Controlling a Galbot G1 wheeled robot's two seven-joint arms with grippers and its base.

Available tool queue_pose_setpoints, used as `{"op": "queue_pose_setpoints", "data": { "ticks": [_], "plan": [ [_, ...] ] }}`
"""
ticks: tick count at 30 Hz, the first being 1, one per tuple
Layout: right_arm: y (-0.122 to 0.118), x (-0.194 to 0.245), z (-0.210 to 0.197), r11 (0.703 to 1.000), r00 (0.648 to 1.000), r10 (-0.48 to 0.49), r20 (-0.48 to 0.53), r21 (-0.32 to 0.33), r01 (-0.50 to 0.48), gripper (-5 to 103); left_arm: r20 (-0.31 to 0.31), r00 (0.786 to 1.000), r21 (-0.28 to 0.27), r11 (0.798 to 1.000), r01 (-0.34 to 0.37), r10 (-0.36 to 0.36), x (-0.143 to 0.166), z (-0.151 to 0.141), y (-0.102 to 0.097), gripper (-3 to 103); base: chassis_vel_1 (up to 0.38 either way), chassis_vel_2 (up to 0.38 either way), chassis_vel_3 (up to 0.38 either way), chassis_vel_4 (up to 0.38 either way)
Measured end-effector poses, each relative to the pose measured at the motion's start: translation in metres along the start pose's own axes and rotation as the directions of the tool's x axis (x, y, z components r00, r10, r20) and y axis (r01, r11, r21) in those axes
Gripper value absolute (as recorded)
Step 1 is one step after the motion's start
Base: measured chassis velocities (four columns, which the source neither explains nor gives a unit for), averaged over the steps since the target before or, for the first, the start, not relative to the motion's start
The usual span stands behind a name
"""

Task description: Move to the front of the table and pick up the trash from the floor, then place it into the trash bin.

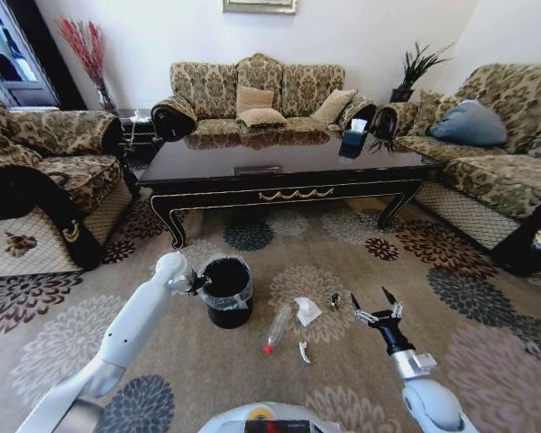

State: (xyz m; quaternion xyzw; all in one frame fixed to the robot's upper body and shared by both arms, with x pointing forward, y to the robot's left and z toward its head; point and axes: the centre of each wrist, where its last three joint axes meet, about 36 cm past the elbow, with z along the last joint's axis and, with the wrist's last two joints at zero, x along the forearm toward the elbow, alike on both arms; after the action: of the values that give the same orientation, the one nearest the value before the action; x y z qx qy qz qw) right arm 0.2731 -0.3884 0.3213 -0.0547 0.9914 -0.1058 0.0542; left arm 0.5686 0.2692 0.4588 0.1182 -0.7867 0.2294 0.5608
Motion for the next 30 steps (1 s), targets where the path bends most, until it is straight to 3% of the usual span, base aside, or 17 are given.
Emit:
{"op": "queue_pose_setpoints", "data": {
  "ticks": [1, 5, 7, 9, 12, 23, 30],
  "plan": [
    [0.000, 0.000, 0.000, 1.000, 1.000, 0.000, 0.000, 0.000, 0.000, 100, 0.000, 1.000, 0.000, 1.000, 0.000, 0.000, 0.000, 0.000, 0.000, 43, 0.000, 0.000, 0.000, 0.000],
    [0.000, -0.002, 0.000, 1.000, 1.000, 0.011, 0.003, -0.004, -0.011, 100, -0.010, 1.000, -0.006, 1.000, 0.009, -0.009, -0.004, 0.002, 0.001, 22, 0.000, 0.000, 0.000, 0.000],
    [0.000, -0.002, 0.000, 1.000, 1.000, 0.012, 0.003, -0.005, -0.012, 100, -0.012, 1.000, -0.005, 1.000, 0.009, -0.009, -0.004, 0.002, 0.001, 22, 0.000, 0.000, 0.000, 0.000],
    [0.001, -0.002, 0.000, 1.000, 1.000, 0.014, 0.000, -0.008, -0.014, 100, -0.011, 1.000, -0.005, 1.000, 0.019, -0.019, -0.005, 0.002, 0.002, 11, 0.000, 0.000, 0.000, 0.000],
    [0.001, -0.001, 0.001, 1.000, 1.000, 0.013, -0.004, -0.008, -0.013, 100, -0.016, 0.999, -0.003, 1.000, 0.029, -0.029, -0.007, 0.004, 0.004, 4, 0.000, 0.000, 0.000, 0.000],
    [-0.002, 0.004, -0.007, 1.000, 0.999, 0.000, -0.035, -0.026, -0.001, 100, -0.019, 0.999, 0.001, 0.999, 0.050, -0.050, 0.004, 0.011, 0.032, 0, 0.000, 0.000, 0.000, 0.000],
    [-0.002, 0.004, -0.019, 1.000, 0.995, -0.004, -0.100, -0.023, 0.002, 100, 0.012, 0.998, -0.014, 0.998, 0.057, -0.056, 0.055, 0.016, 0.068, 0, 0.000, 0.000, 0.000, 0.000]
  ]
}}
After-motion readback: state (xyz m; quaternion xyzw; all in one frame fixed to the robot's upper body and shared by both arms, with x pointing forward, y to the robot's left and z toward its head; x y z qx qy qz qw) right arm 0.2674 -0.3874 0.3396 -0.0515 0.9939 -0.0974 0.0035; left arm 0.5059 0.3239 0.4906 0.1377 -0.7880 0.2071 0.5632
